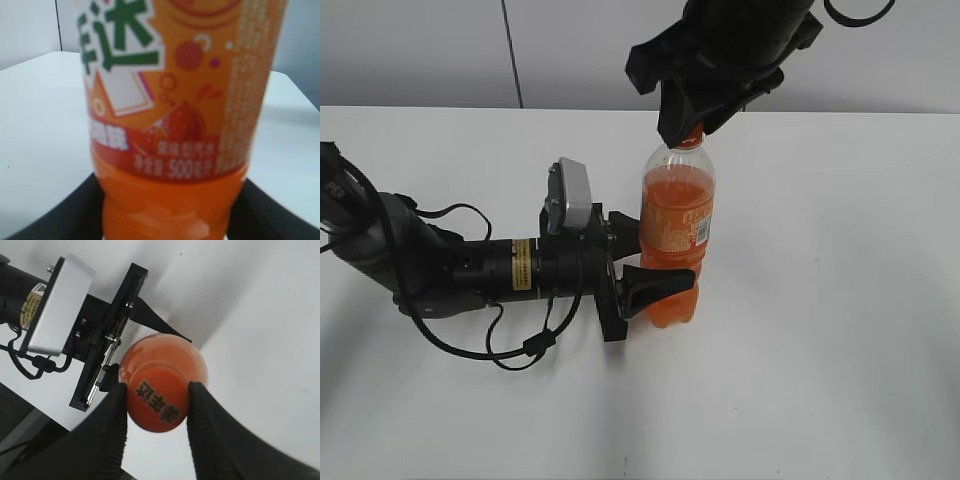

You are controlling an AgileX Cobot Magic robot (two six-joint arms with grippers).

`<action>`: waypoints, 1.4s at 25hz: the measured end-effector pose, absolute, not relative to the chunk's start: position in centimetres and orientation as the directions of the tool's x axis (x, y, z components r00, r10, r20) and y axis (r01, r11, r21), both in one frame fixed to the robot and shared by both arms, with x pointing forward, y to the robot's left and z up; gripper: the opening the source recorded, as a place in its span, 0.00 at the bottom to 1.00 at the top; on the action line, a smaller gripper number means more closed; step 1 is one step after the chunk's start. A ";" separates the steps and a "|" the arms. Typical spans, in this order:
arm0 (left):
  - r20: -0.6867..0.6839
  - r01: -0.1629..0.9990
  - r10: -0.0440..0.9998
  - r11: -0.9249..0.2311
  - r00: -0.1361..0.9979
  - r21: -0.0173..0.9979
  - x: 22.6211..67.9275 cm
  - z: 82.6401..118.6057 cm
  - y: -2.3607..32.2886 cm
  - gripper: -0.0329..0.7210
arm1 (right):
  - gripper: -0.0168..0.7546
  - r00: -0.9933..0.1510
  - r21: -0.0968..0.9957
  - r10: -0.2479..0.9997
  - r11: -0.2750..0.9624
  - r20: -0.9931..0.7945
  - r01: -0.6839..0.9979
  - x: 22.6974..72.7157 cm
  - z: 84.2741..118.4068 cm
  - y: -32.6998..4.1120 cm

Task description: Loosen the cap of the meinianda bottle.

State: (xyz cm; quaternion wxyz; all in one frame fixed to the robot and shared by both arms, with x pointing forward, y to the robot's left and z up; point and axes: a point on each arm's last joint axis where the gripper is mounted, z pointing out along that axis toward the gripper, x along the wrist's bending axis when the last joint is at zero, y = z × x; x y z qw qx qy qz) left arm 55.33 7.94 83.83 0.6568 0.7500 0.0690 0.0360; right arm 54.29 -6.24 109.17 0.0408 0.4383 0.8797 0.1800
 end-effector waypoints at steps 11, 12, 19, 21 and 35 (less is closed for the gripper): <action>-0.032 0.052 0.146 -0.129 0.989 0.990 55.3 83.8 7.9 0.58 | 0.38 -0.914 0.340 0.396 0.875 -0.089 0.346 54.1 109.2 -6.3; -0.031 0.050 0.144 -0.129 0.989 0.990 55.3 83.8 7.9 0.58 | 0.38 -0.943 0.330 0.312 0.908 -0.118 0.259 54.1 109.3 -6.3; -0.018 0.035 0.130 -0.129 0.991 0.991 55.2 83.8 8.0 0.58 | 0.38 -0.956 0.259 -0.162 0.939 -0.243 -0.225 53.9 109.4 -6.1; -0.018 0.035 0.130 -0.129 0.991 0.991 55.2 83.9 8.0 0.58 | 0.38 -0.936 0.244 -0.238 0.921 -0.261 -0.302 53.9 109.4 -6.1; -0.017 0.034 0.126 -0.130 0.992 0.991 55.1 83.8 8.0 0.58 | 0.38 -0.734 0.124 -0.591 0.744 -0.334 -0.656 53.8 109.5 -6.1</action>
